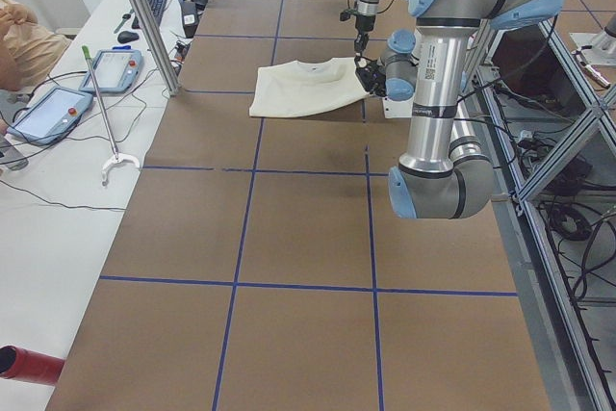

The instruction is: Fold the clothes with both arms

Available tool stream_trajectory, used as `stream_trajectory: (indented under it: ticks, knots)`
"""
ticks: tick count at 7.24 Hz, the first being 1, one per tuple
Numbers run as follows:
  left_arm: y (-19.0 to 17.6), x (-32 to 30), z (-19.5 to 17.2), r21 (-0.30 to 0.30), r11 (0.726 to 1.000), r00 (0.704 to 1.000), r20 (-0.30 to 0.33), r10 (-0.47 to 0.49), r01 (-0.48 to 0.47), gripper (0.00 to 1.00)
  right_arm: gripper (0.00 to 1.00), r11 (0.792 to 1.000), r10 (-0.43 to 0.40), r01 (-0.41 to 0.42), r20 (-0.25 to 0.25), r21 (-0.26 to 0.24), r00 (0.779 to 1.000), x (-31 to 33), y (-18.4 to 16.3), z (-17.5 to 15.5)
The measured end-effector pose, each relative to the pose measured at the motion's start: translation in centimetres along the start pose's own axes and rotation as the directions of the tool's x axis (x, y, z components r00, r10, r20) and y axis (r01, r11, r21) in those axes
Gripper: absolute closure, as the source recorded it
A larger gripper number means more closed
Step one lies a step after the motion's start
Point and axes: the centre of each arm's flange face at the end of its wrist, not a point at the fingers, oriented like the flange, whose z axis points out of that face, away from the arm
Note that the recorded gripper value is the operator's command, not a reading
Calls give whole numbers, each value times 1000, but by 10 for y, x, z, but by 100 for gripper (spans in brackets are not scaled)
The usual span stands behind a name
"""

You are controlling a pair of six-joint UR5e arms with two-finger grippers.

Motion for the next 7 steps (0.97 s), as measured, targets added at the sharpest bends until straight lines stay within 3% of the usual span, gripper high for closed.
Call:
stream_trajectory:
  ticks: [2,4,5,6,7]
  knots:
    - [15,-4,-23,-23,999,999,-29,-37,36,100,100,999,-17,17,19,-34,1000,14,10,-36]
    - [8,12,-59,-25,998,996,-69,-63,61,100,100,1000,-2,2,57,-7,998,12,-8,-66]
    - [-9,34,-73,12,998,993,-105,-58,60,100,100,999,19,-22,90,33,996,0,-29,-77]
    - [-36,67,-83,76,996,987,-160,-30,43,100,100,995,46,-57,122,84,991,-14,-60,-87]
    - [-69,95,-78,154,988,985,-175,15,13,100,100,986,83,-101,134,135,988,-31,-101,-87]
